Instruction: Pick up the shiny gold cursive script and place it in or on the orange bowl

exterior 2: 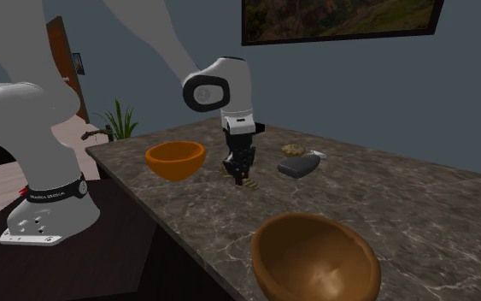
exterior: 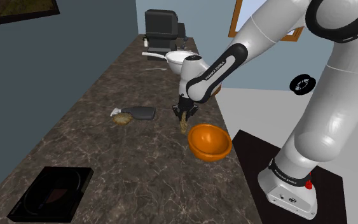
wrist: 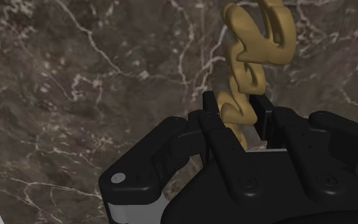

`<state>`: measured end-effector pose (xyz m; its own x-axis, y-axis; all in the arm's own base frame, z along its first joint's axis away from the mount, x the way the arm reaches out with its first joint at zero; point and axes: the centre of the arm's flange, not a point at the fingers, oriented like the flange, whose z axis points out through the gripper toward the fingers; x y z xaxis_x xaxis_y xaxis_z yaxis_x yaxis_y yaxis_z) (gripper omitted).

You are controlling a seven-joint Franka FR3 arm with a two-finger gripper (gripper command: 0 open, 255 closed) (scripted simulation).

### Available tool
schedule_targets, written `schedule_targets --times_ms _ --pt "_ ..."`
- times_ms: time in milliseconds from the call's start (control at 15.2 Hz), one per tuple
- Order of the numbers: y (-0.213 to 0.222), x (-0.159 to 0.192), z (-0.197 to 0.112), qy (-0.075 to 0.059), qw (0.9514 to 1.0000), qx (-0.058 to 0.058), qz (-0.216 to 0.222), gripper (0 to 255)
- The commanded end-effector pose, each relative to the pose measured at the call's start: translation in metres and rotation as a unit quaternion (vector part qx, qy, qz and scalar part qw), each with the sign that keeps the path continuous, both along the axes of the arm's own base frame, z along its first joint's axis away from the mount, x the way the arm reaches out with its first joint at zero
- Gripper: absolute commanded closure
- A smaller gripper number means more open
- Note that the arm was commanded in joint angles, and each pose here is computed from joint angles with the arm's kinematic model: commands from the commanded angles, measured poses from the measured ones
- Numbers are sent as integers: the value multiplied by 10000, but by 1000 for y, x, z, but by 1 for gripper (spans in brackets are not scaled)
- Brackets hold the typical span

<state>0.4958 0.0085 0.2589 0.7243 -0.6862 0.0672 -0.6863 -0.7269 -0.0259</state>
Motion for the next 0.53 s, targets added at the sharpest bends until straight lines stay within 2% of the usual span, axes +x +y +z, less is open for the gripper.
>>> schedule_targets --times_ms 0,462 --pt "0 0 11 1 10000 0 0 255" --pt "0 0 48 1 10000 0 0 255"
